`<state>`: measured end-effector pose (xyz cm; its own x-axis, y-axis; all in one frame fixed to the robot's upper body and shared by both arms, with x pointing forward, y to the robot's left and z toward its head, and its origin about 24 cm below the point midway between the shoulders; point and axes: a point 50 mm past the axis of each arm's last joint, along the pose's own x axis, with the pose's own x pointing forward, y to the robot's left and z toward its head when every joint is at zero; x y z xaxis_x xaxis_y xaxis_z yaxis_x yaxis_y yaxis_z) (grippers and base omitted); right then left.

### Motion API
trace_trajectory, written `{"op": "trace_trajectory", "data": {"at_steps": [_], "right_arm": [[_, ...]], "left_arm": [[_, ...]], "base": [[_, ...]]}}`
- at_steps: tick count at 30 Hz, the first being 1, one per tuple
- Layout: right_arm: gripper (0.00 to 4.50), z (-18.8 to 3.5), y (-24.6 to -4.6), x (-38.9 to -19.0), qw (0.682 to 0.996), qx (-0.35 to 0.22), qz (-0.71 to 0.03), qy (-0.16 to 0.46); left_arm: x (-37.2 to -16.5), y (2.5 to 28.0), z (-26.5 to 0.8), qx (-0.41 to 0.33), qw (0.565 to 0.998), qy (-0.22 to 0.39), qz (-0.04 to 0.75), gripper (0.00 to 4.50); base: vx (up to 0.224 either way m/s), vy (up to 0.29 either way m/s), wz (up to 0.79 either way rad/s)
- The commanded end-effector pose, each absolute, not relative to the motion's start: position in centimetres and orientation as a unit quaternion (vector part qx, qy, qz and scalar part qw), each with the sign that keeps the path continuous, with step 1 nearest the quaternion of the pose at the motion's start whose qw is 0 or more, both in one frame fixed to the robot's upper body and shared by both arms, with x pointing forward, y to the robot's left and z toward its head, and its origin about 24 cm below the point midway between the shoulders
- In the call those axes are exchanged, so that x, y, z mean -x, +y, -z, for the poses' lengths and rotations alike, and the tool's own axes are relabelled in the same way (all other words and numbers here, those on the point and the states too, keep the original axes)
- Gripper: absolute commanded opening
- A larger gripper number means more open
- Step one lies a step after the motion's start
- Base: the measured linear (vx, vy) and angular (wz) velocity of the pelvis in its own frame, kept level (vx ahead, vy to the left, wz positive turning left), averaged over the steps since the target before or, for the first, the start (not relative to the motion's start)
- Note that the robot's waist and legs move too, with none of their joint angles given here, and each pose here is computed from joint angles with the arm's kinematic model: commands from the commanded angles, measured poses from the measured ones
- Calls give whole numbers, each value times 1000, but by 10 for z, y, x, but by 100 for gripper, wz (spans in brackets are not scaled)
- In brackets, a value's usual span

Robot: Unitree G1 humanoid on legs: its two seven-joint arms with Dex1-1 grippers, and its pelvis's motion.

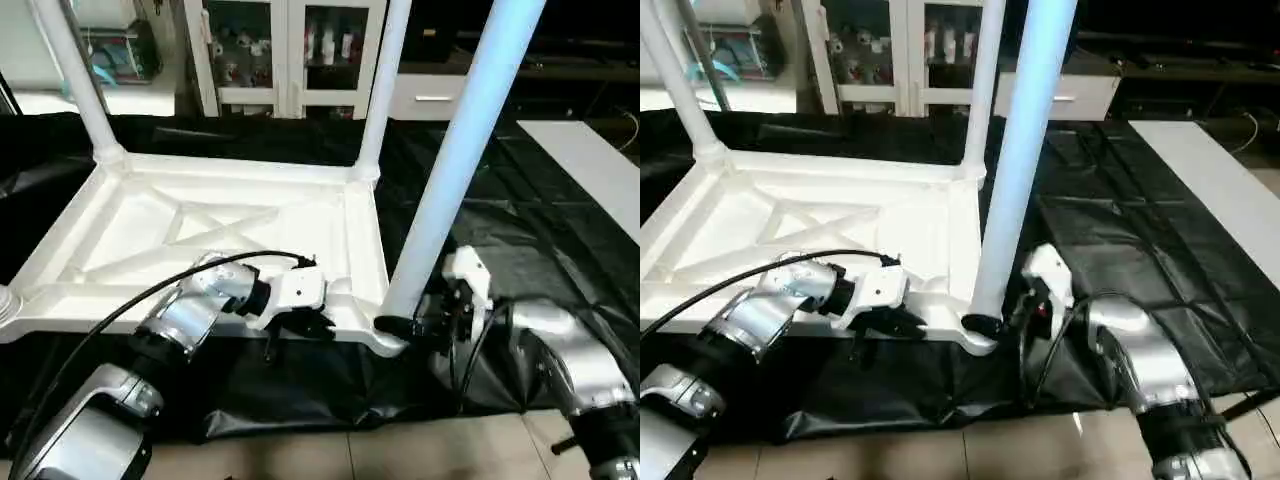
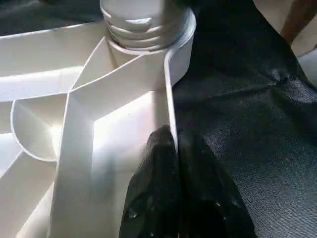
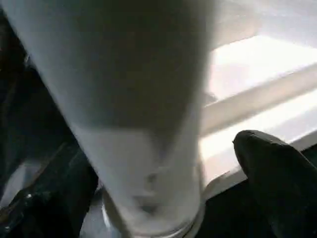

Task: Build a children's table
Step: Rotate leg to tighten

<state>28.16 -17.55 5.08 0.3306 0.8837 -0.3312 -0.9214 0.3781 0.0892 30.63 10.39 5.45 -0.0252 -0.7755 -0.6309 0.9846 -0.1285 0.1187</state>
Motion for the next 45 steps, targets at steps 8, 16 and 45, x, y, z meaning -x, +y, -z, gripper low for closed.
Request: {"op": "trace_trajectory", "data": {"at_steps": [8,16,45], "right_arm": [[361,-47,-180,-281,787,89,-578,198],[285,-46,-180,-282,789,91,-575,195],[268,-40,-88,-341,986,-52,-147,51]], "left_arm": [[-297,105,-40,-314,585,226,713,0],[-296,106,-40,-314,585,228,712,0],[-351,54,-28,-337,833,185,399,0]], "base": [[0,0,0],[0,0,0],[0,0,0]]}}
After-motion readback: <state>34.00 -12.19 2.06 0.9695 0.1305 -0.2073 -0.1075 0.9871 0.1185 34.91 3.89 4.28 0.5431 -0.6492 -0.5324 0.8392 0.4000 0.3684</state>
